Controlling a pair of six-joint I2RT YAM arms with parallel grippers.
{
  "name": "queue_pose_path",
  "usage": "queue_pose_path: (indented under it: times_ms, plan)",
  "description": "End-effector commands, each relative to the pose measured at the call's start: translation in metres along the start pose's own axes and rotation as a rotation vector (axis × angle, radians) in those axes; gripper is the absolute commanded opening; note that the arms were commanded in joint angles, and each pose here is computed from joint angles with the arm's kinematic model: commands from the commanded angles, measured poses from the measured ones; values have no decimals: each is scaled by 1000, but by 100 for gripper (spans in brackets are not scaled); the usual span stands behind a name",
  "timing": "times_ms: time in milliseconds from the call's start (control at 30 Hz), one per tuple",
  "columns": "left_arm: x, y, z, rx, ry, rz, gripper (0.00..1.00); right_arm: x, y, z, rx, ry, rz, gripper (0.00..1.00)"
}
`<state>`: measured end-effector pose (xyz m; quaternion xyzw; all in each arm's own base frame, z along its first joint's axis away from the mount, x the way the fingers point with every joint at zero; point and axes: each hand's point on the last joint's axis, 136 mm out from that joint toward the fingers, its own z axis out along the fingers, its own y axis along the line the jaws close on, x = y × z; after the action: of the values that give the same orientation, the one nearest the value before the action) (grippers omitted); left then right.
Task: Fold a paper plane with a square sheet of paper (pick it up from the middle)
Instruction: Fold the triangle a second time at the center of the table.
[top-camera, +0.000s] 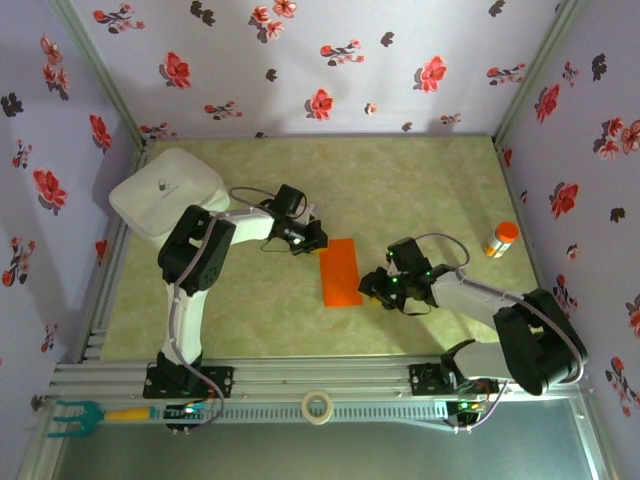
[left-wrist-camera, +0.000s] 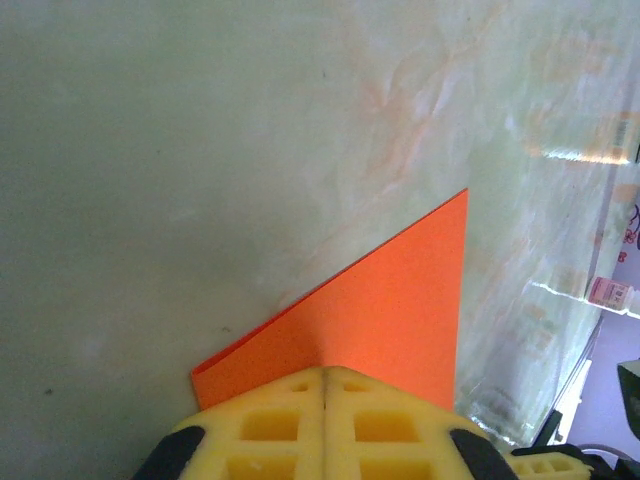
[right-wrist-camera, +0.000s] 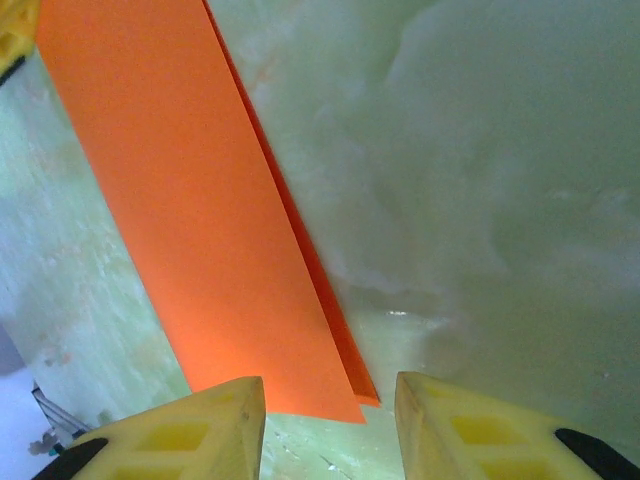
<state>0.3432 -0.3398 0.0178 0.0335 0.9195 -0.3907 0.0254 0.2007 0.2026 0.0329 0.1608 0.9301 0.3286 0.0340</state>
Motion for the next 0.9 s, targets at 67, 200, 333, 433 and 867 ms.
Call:
queue_pose_path:
  times_ms: [67, 200, 333, 433, 867]
  plan:
    - [12, 23, 4, -60, 31, -46, 4, 6, 11, 4, -53, 38, 17, 38]
    - [12, 23, 4, -58, 28, -47, 4, 6, 10, 8, -44, 48, 24, 37]
    - [13, 23, 5, -58, 30, -47, 4, 8, 5, 12, -33, 60, 31, 37]
    - [13, 23, 5, -55, 31, -51, 4, 7, 11, 14, -64, 64, 25, 37]
    - [10, 18, 4, -40, 28, -43, 4, -6, 34, 13, -136, 36, -28, 37]
